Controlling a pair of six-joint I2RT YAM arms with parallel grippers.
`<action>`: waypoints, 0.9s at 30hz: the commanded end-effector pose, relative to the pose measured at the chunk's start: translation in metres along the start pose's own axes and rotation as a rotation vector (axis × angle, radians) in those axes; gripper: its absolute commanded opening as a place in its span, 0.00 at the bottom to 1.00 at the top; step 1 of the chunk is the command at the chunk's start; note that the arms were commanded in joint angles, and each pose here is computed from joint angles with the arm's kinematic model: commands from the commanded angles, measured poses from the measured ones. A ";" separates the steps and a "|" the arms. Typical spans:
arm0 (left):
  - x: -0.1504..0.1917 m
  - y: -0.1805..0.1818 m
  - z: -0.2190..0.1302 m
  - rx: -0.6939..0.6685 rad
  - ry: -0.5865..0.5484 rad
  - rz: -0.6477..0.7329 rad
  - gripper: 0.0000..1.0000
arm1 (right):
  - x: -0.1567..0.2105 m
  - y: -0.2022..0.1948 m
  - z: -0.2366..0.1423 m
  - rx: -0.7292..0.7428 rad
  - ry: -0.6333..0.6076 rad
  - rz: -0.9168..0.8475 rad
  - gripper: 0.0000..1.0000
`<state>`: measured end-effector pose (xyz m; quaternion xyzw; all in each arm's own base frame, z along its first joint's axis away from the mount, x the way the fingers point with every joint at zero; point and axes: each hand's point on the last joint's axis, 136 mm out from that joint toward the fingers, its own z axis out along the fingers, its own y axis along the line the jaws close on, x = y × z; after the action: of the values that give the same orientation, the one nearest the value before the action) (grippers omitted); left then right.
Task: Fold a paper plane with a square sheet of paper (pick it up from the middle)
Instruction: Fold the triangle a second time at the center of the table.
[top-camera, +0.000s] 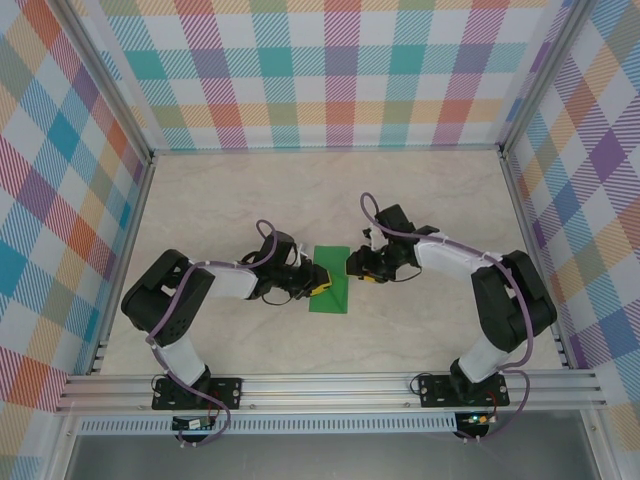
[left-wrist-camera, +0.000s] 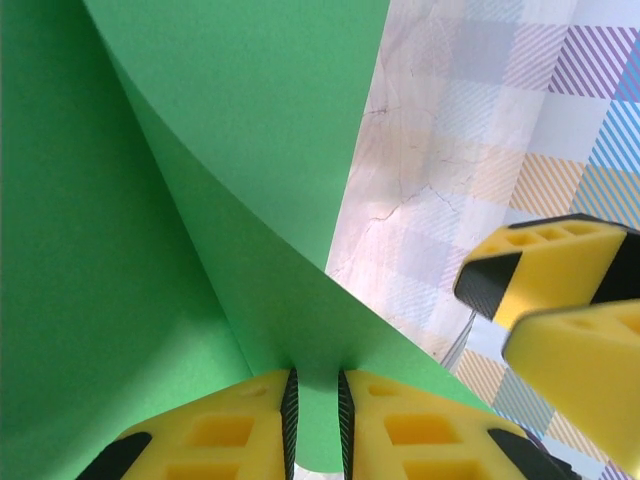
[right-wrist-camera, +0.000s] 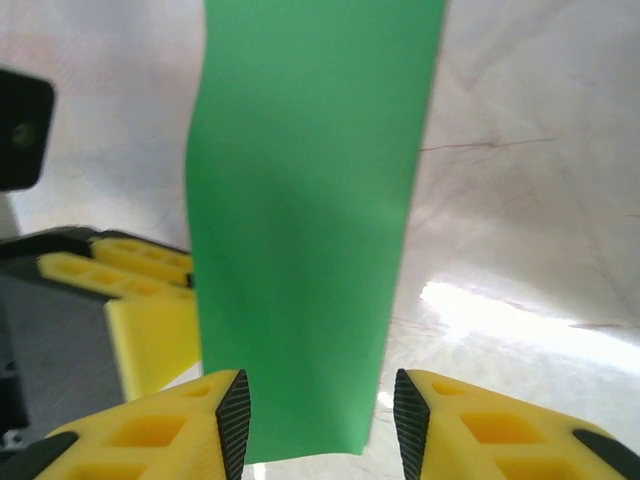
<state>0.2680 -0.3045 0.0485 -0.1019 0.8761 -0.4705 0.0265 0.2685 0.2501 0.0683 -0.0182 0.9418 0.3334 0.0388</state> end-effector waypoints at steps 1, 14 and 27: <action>-0.002 -0.007 0.003 0.004 -0.003 0.006 0.20 | 0.007 0.024 0.002 -0.149 0.046 -0.058 0.45; -0.005 -0.007 0.003 -0.004 -0.010 0.002 0.19 | 0.015 0.024 0.011 -0.197 0.100 -0.071 0.34; -0.002 -0.025 -0.007 0.038 -0.017 0.035 0.18 | 0.007 0.007 0.023 -0.105 0.108 -0.093 0.08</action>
<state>0.2725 -0.3060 0.0526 -0.1016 0.8752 -0.4717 0.0337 0.2557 0.2700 0.0571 -0.0672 0.9179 0.3911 -0.0047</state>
